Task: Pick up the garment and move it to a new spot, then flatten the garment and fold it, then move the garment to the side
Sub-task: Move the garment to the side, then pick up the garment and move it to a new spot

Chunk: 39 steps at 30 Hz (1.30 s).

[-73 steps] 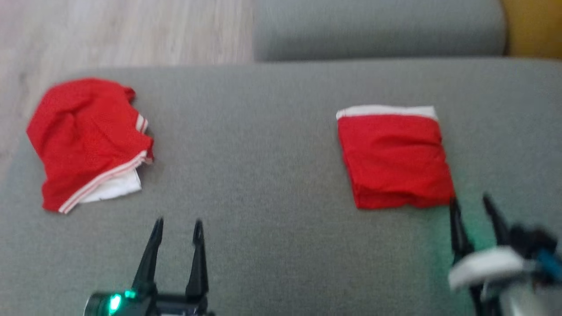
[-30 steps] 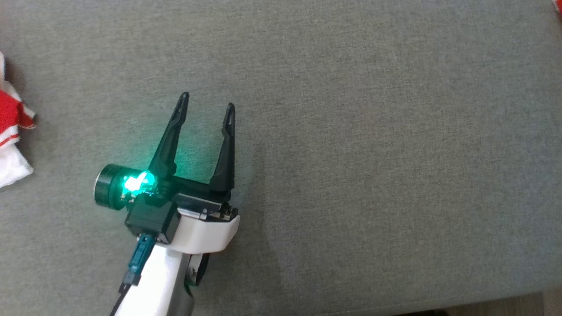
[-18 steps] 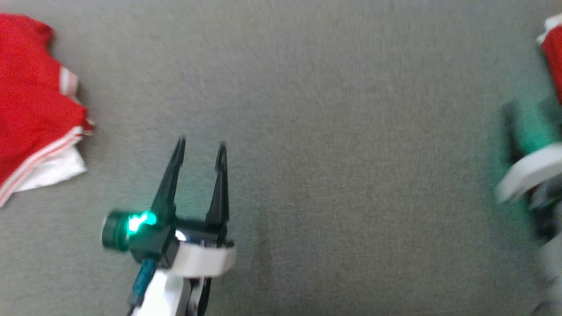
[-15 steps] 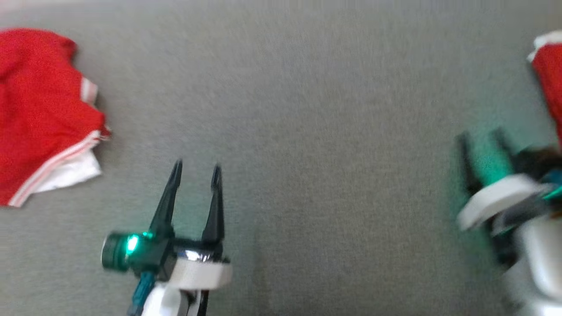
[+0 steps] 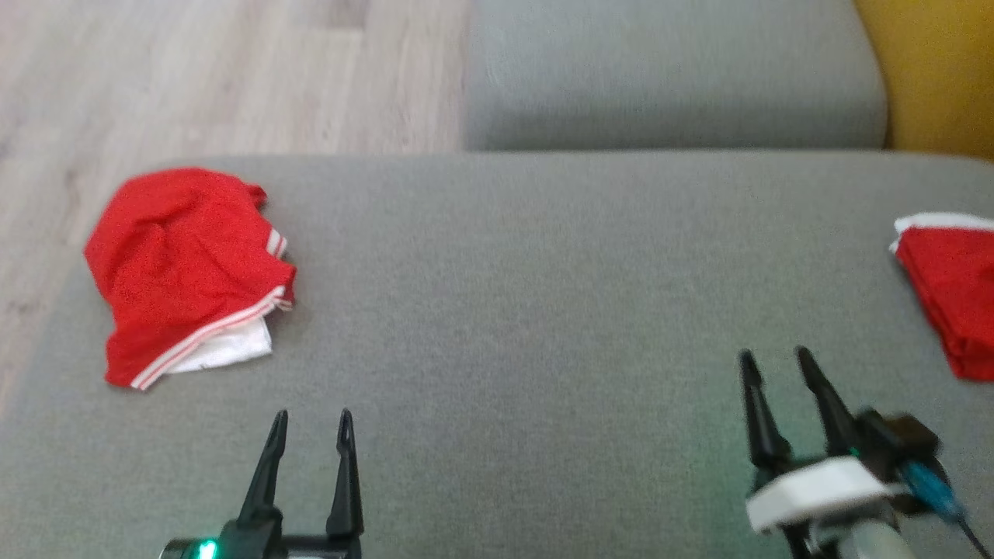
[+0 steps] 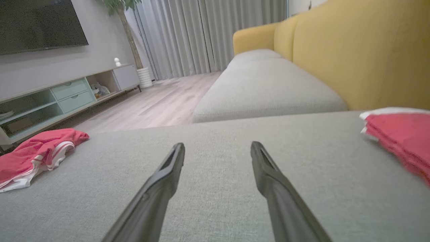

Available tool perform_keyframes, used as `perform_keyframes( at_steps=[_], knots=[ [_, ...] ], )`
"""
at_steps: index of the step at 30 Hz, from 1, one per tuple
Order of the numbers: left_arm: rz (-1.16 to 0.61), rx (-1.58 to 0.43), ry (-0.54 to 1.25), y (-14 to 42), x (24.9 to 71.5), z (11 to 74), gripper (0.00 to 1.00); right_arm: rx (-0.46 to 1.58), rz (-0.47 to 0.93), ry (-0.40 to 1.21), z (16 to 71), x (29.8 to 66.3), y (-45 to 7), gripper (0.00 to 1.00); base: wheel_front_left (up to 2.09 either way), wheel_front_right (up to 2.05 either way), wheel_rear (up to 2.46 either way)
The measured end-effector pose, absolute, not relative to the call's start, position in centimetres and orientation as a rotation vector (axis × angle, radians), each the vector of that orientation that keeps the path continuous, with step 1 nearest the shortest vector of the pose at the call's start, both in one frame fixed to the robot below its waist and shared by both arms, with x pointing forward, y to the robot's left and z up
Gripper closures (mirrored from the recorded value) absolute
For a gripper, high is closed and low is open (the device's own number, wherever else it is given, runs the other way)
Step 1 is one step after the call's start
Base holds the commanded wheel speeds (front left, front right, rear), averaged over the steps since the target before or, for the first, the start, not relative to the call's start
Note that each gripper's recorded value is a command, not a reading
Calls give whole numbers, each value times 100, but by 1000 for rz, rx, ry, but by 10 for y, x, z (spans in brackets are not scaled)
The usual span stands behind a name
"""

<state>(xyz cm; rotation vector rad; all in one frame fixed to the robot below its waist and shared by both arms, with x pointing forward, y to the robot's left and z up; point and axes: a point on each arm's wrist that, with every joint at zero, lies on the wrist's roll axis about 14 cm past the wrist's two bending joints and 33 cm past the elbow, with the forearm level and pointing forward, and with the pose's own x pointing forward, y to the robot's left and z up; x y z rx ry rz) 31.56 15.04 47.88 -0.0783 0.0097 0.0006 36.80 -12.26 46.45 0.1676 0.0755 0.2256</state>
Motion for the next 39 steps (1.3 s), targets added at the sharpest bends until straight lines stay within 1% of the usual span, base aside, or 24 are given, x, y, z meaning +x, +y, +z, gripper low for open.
perform_keyframes(
  at_steps=[3, 6, 8, 25, 32, 39],
  knots=[
    [20, -72, -17, 157, 303, 485, 0, 146, 199, 40, 472, 351, -132, 0, 0, 0, 0],
    [33, -60, -21, 163, 291, 485, 0, 146, 175, 91, 455, 326, -139, 0, 0, 0, 0],
    [24, -50, -20, 162, 287, 484, 0, 151, 172, 105, 450, 317, -139, 0, 0, 0, 0],
    [30, -30, -12, 169, 287, 481, 0, 146, 187, 88, 455, 314, -134, 0, 0, 0, 0],
    [128, -36, -11, 195, 273, 479, 0, 133, 274, 99, 455, 323, -109, 0, 0, 0, 0],
    [310, -41, -24, 239, 240, 480, 0, 119, 435, 109, 457, 334, -60, 0, 0, 0, 0]
  ],
)
